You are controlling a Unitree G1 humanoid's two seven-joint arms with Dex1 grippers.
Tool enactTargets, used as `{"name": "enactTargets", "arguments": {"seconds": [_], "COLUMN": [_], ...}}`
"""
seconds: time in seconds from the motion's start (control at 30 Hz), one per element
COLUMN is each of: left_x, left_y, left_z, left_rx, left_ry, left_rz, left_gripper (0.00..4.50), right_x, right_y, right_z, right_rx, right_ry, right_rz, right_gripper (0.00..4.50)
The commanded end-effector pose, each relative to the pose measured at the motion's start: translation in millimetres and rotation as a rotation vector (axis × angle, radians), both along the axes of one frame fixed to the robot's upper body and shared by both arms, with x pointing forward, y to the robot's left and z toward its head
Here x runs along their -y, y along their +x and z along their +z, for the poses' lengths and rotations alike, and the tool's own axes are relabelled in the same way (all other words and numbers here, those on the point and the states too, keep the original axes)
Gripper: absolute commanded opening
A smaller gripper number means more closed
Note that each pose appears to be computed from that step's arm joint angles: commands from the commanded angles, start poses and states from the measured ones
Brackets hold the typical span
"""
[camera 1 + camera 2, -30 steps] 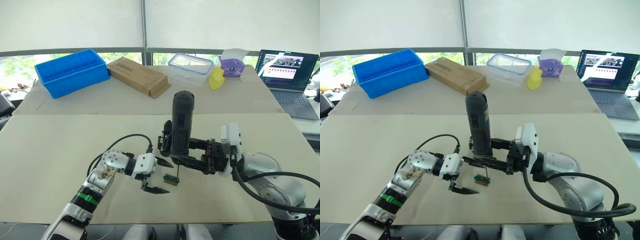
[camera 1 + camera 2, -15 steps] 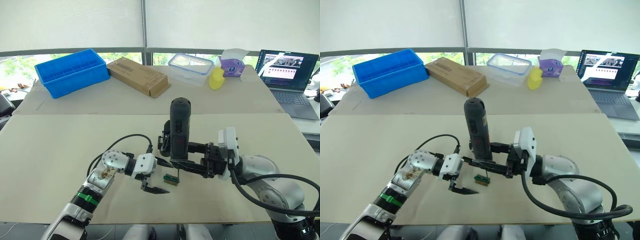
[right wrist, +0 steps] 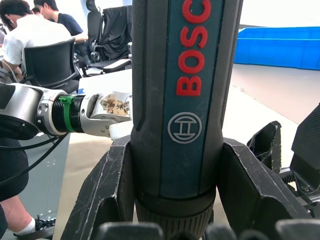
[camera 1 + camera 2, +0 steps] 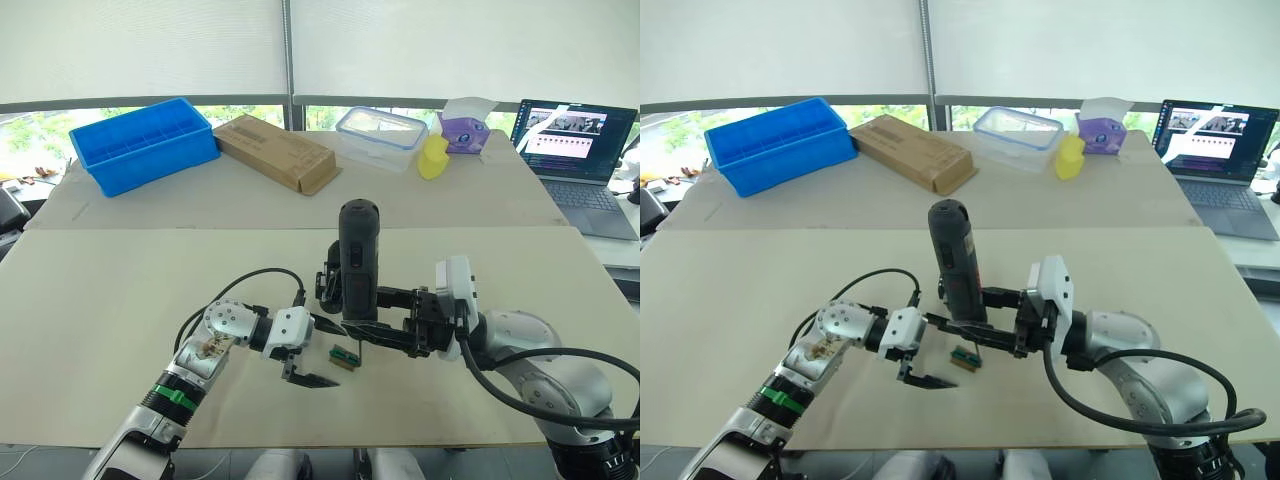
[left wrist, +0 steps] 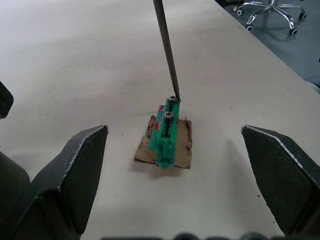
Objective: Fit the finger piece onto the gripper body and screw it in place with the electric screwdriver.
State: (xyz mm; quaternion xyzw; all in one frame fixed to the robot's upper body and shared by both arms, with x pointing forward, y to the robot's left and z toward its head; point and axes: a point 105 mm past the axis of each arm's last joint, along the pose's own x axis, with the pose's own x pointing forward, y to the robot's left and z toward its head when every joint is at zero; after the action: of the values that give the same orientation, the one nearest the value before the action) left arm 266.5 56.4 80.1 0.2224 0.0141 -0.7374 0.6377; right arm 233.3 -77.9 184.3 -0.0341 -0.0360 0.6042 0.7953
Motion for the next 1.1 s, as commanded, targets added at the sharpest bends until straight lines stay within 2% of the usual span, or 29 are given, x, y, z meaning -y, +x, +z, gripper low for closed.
{"name": "enactTargets", "arguments": {"seconds": [0.03,0.77,1.1], "left_x": [3,6,7], "left_y": [1,-1,0], "left_z": [8,7,7], "left_rx": [0.031,0.025,0.025], "left_ry": [-0.025,-0.034,-0.031], "left_rz": [-0.012,-0.021,-0.023], "left_gripper": [4.5,4.5,4.5], "right_x": [-4,-2,-4], "right_y": [-6,-5,-3], "right_z": [16,33,29], "right_rx": [0.047,0.091,0.115], "right_ry": [0.041,0.076,0.081], "right_rz": [0.034,0.026,-0.001], "right_gripper": [1.92,1.92,1.92]}}
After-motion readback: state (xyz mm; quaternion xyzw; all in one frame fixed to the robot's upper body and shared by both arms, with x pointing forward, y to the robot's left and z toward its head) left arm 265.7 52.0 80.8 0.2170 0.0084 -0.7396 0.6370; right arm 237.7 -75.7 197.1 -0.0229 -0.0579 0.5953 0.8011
